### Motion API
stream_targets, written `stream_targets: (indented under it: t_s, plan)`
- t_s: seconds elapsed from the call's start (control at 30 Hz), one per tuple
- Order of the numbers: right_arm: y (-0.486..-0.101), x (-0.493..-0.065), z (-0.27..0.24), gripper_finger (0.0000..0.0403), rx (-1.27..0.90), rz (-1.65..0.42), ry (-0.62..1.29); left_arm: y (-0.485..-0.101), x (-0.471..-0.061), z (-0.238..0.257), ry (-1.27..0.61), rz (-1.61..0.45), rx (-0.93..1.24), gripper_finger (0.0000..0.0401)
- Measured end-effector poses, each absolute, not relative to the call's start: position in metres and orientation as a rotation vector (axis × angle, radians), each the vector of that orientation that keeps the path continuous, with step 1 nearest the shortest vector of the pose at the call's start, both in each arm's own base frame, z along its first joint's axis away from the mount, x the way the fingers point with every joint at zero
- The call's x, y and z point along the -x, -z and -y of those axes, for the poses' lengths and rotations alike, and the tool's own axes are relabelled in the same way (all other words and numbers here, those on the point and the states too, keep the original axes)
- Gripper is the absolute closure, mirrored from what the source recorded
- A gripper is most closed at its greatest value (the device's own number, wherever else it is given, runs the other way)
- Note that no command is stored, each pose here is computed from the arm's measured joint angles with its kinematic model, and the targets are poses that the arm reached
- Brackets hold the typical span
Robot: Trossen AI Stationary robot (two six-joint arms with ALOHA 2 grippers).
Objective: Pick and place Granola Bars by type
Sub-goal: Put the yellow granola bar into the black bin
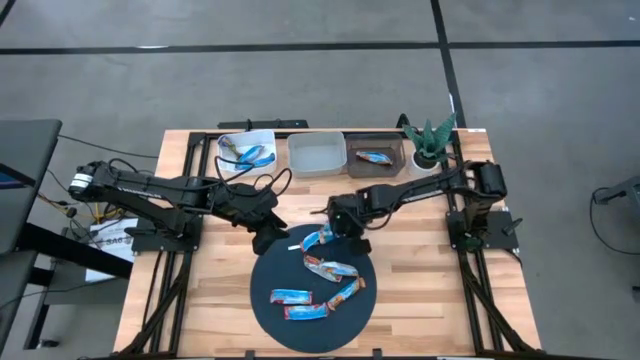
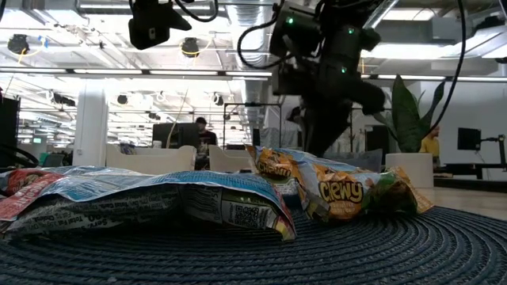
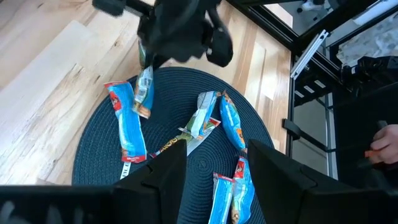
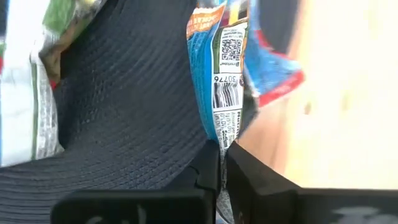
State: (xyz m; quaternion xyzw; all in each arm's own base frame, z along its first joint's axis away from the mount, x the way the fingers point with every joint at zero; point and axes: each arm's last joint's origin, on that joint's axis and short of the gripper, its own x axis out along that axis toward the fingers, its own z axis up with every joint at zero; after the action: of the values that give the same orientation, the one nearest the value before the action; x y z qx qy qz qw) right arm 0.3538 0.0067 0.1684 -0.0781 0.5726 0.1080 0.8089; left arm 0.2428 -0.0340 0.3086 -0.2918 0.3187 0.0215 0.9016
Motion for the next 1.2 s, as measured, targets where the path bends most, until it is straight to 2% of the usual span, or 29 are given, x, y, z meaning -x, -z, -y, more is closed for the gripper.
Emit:
stream_targets:
  t_s: [0.27,0.47,0.6,0.7,1.0,1.2]
  plan:
    - [-0.226,-0.333,0.031,0.0399,0.01,-1.08,-0.04,-0.309,-0.243,0.034,-0.043,-0.655,0.604,0.0239]
    - [-0.269,-0.306,0.083,0.0396,-0.163,-0.914,0.372,-0.309,-0.243,0.034,-0.047,-0.648,0.602,0.0239]
    - [-0.282,-0.285,0.117,0.0396,-0.258,-0.839,0.642,-0.309,-0.244,0.034,-0.053,-0.644,0.601,0.0239]
    - [-0.285,-0.271,0.137,0.0395,-0.323,-0.82,0.776,-0.309,-0.244,0.034,-0.053,-0.644,0.601,0.0239]
    - [-0.279,-0.25,0.165,0.0391,-0.409,-0.876,0.895,-0.309,-0.243,0.034,-0.053,-0.644,0.601,0.0239]
    - [-0.279,-0.25,0.166,0.0339,-0.423,-0.877,0.862,-0.309,-0.243,0.034,-0.052,-0.645,0.599,0.0239]
